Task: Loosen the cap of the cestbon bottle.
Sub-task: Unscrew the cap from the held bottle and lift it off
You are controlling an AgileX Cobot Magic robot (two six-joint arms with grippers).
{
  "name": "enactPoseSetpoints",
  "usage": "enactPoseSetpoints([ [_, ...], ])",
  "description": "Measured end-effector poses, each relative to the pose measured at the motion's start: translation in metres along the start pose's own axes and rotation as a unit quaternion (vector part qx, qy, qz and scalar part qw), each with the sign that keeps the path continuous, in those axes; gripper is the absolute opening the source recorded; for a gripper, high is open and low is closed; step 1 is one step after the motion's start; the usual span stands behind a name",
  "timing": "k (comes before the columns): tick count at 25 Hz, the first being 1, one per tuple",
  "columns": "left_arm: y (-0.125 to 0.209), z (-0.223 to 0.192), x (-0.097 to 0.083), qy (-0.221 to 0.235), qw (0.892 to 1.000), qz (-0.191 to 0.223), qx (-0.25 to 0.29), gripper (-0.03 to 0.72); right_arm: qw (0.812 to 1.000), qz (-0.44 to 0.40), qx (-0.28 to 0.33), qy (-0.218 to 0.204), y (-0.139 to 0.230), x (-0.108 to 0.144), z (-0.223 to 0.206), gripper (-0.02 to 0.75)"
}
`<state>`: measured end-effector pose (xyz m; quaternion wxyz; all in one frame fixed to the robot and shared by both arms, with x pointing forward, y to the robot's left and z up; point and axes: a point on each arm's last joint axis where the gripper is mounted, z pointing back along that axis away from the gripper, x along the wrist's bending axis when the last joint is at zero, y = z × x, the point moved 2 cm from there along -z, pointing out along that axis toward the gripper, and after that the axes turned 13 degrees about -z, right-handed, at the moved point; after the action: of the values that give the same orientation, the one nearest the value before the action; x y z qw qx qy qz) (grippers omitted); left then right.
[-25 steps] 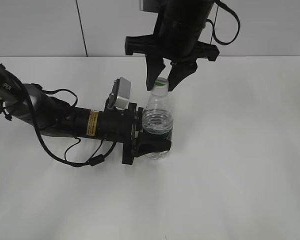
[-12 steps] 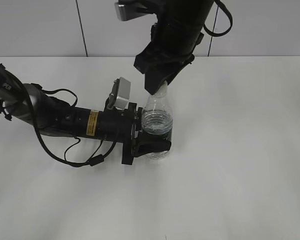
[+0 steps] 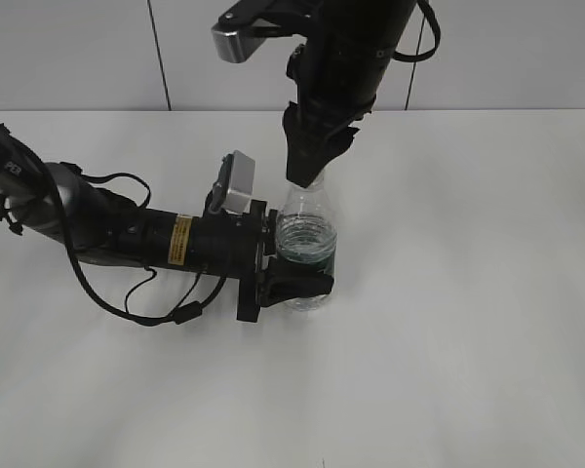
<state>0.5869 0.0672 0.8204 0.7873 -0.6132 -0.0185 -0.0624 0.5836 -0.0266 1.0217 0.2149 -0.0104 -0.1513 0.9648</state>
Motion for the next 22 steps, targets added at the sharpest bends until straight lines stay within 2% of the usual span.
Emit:
enactPoseSetpoints([
  [10,0.0001,0.0,-0.0002,0.001,1.0,-0.001,0.0,0.412,0.994,0.105,0.003,0.002,0.0005,-0.0005,0.0,0.301],
  [22,0.0002,0.0,-0.0002,0.001,1.0,-0.001,0.001,0.412,0.993,0.116,0.005,0.005,0.001,-0.0012,0.0,0.301],
])
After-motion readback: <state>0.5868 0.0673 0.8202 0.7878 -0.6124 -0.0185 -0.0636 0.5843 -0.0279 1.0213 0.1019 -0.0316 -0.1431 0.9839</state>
